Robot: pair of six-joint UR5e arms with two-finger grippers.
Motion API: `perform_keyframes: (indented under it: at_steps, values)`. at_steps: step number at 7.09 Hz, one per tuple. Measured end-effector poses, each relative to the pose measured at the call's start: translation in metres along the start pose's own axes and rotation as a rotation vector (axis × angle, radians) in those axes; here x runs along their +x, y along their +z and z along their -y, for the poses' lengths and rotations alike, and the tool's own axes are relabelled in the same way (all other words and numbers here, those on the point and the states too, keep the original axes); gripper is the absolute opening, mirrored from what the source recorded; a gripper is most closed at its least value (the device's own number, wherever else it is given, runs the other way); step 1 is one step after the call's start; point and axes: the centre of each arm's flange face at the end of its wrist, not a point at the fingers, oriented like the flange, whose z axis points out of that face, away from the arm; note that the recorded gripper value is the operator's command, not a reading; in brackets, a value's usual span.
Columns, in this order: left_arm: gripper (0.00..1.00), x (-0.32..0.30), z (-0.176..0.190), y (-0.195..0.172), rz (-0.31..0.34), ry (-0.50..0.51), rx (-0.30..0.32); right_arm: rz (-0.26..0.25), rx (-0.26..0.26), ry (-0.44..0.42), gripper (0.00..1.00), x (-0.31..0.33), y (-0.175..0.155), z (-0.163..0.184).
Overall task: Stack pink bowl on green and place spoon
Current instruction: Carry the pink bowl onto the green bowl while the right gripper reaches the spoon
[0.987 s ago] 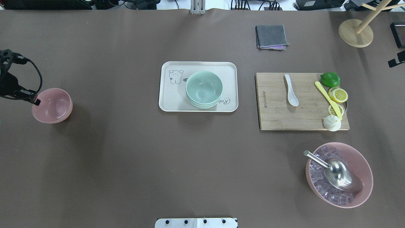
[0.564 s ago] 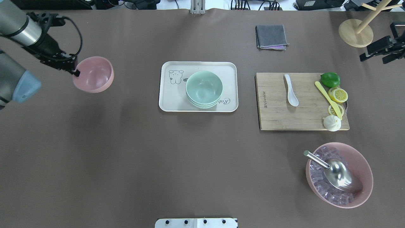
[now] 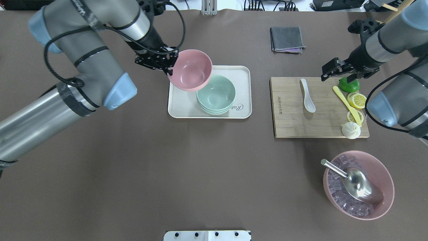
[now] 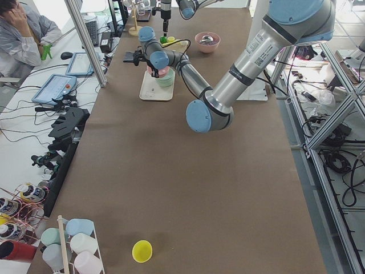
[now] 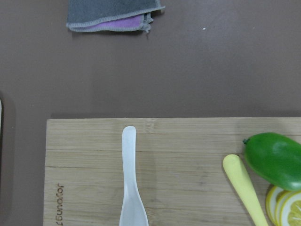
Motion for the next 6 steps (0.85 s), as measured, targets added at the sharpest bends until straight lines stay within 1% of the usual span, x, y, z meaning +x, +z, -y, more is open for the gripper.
perform_keyframes:
  at_steps: [1, 3, 4, 5, 6]
  values:
    - [0.00, 0.026, -0.007, 0.015, 0.003, 0.019, 0.015, -0.020, -0.005, -0.005, 0.99, -0.012, 0.016, -0.001]
    - [0.00, 0.046, -0.018, 0.045, -0.009, 0.070, 0.053, -0.039, -0.019, -0.007, 0.99, -0.023, 0.036, -0.004]
    - [0.20, 0.049, -0.021, 0.054, -0.012, 0.086, 0.073, -0.044, -0.021, -0.005, 0.99, -0.026, 0.041, -0.004]
    - [0.87, 0.050, -0.022, 0.058, -0.012, 0.093, 0.084, -0.050, -0.021, 0.000, 0.99, -0.029, 0.045, -0.005]
    - [0.97, 0.049, -0.022, 0.059, -0.015, 0.098, 0.089, -0.059, -0.023, 0.008, 0.99, -0.032, 0.051, -0.004]
